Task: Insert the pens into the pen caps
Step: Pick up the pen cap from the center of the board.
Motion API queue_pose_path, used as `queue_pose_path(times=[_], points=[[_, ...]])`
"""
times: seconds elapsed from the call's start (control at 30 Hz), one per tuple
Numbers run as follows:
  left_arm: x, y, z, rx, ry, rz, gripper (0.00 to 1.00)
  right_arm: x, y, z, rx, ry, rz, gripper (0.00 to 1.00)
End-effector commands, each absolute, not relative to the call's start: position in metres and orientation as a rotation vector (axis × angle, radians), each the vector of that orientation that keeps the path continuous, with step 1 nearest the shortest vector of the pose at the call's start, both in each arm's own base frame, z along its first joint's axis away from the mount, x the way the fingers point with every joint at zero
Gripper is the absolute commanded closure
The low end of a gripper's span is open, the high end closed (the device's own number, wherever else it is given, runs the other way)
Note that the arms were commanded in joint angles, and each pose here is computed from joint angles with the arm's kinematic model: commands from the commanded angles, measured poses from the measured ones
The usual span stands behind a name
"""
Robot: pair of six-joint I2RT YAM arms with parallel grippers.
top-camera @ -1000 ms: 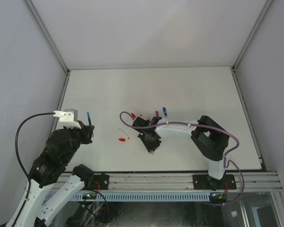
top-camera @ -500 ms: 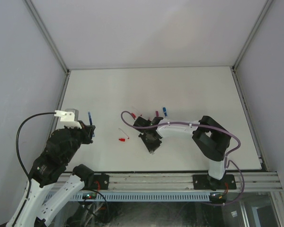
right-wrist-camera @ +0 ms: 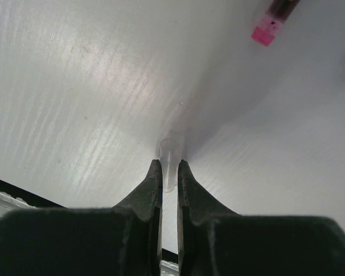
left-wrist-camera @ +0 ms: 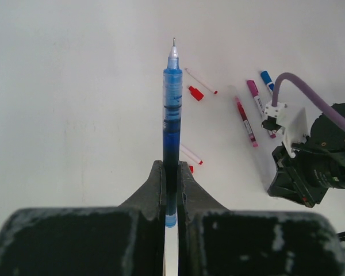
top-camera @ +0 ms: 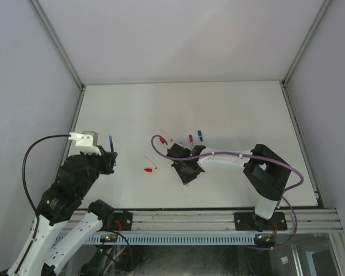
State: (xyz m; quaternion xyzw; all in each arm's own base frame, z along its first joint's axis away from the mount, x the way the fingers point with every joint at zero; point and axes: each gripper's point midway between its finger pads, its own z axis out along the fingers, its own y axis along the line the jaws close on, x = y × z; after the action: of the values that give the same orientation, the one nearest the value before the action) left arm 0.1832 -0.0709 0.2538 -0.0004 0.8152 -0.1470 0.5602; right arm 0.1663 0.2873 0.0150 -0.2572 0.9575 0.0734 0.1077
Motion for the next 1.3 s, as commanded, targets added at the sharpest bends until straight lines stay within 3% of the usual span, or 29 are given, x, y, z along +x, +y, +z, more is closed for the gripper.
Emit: queue_pose_path(times=[0.0,0.47,0.83,1.27], points=[[0.189,-0.078,0.256,0.036,1.902,-0.359,0.95,0.188,0.302,0.049,-0.755,2.643,0.314,1.0],[0.19,-0.079,0.256,0.042,1.904,-0.362,0.97,0.212,0.314,0.118,-0.61,2.312,0.546,1.0],[0.191,-0.076,0.256,0.025,1.9,-0.348,1.0,0.219,0.295,0.21,-0.344,1.833,0.831,1.0],[0.191,-0.077,0.256,0.027,1.901,-0.353,1.0,0.168,0.301,0.271,-0.707,1.188,0.94,1.0]])
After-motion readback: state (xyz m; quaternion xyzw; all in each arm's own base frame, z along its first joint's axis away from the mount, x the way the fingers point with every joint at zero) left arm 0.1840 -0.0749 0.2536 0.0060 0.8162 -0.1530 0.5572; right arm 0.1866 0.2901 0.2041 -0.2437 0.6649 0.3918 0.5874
